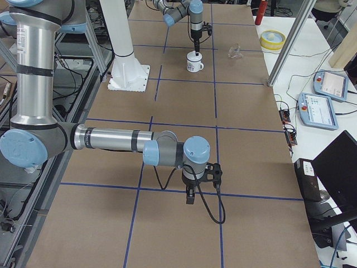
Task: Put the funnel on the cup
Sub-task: 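Grasp the white funnel with the left gripper and lift it out, then set the white funnel on the table nearer the robot and release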
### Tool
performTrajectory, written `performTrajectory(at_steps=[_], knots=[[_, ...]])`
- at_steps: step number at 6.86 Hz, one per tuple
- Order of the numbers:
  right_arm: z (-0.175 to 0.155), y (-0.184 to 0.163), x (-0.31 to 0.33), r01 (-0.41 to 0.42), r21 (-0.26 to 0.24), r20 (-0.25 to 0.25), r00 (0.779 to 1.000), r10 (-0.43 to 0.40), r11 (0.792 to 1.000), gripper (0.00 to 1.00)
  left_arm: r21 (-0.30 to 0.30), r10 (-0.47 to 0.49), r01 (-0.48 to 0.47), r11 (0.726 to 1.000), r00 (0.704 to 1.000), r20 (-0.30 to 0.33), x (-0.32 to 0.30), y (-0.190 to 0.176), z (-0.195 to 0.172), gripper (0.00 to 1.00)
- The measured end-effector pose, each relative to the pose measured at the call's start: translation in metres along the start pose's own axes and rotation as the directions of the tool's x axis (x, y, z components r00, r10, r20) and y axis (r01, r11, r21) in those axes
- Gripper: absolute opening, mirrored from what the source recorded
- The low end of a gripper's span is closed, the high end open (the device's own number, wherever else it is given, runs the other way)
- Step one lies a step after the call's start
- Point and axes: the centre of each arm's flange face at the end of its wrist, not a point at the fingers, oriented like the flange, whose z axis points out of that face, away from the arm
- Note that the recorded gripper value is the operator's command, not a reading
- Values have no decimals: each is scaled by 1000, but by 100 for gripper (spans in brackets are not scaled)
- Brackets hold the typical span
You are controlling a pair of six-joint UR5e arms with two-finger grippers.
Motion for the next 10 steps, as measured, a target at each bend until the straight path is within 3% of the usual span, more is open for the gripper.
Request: performTrajectory(at_steps=[1,3,7,10], knots=[[0,0,0,0,0,0,1000,0,1000,100,-4,2,-2,1000,1000,1,1,3,0,57],[0,0,0,0,0,0,1000,0,1000,100,-7,2,-1,1000,1000,4,2,6,-2,0],[0,0,0,0,0,0,1000,0,1000,100,-6,-2,2,1000,1000,12,-1,18,-41,0],[0,0,0,0,0,0,1000,0,1000,100,39,58,-58,998,998,-5,-51,22,-87,0]])
